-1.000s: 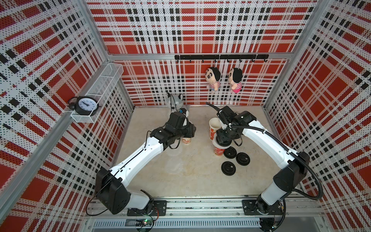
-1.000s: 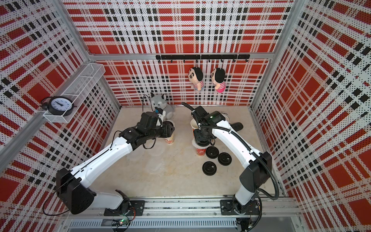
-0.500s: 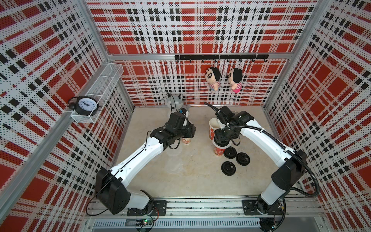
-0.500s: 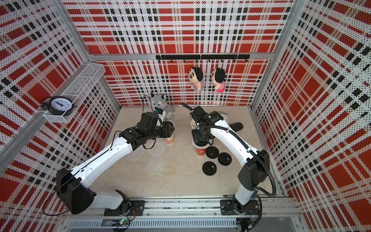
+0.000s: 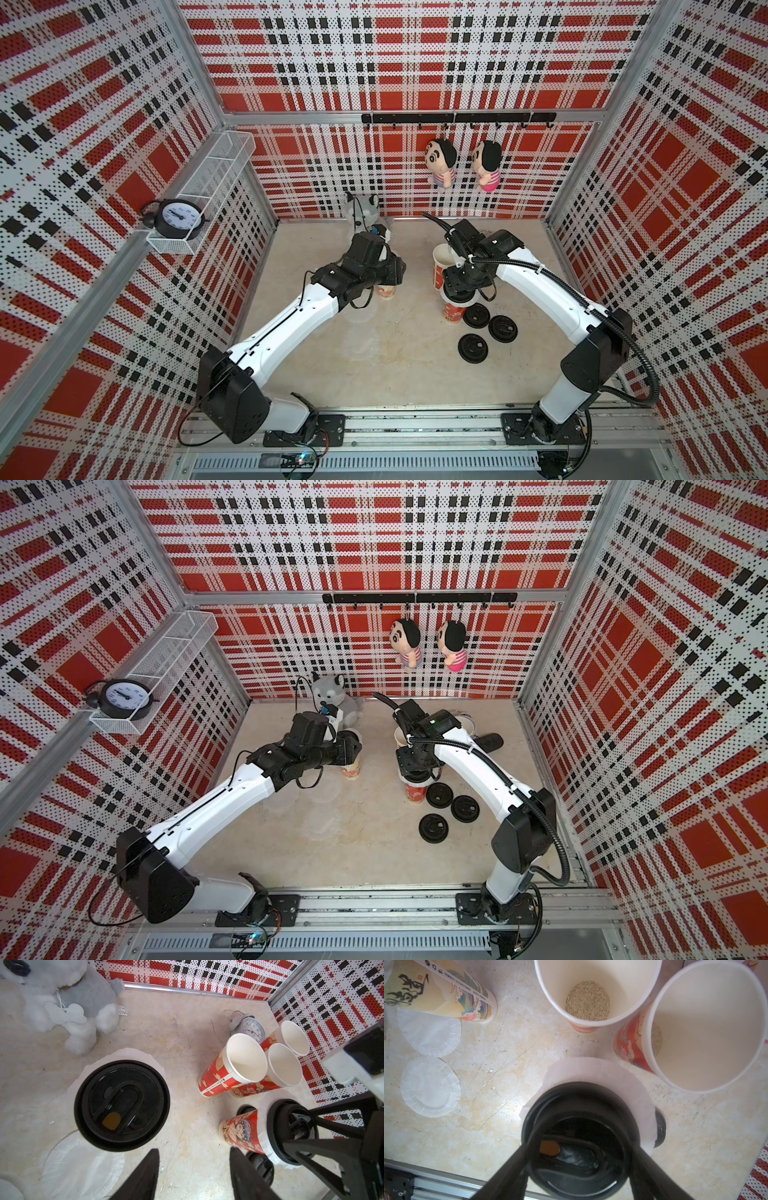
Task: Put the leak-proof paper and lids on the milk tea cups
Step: Place the cup lid on the cup.
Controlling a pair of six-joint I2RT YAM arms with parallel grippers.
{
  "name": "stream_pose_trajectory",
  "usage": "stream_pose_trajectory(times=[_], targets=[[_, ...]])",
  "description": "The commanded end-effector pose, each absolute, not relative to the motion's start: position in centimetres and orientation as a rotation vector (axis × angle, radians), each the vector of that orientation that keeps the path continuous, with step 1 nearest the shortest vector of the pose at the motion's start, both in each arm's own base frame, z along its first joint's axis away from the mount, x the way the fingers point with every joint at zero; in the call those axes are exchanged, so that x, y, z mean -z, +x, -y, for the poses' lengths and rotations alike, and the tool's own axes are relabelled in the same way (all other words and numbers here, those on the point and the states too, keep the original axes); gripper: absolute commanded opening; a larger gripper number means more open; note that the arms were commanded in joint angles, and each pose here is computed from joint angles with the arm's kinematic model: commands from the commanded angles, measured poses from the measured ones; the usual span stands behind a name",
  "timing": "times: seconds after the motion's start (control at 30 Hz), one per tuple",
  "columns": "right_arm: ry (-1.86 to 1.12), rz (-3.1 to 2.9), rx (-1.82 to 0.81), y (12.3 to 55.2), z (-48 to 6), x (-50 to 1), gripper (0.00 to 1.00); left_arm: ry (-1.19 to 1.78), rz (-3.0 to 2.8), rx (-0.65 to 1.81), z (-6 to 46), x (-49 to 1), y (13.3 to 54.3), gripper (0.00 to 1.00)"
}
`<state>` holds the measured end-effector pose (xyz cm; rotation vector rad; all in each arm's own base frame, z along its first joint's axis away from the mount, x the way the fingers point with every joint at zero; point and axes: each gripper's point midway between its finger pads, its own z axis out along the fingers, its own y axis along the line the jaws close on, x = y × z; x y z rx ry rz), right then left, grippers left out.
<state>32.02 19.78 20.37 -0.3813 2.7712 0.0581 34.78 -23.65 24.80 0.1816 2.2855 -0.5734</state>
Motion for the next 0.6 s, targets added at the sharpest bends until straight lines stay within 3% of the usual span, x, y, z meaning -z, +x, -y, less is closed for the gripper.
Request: stream_pose_trajectory(times=[0.0, 0.57], targets=[[-0.385, -2.766, -0.016, 32.25, -19.65, -20.34, 0.75, 0.2, -2.265, 0.576, 23.87, -25.23, 34.59, 0.58], [-0.368, -2.74, -0.027, 32.75, -19.85, -21.16, 0.84, 0.226, -2.259, 0.575, 24.23, -25.98, 34.05, 0.58]])
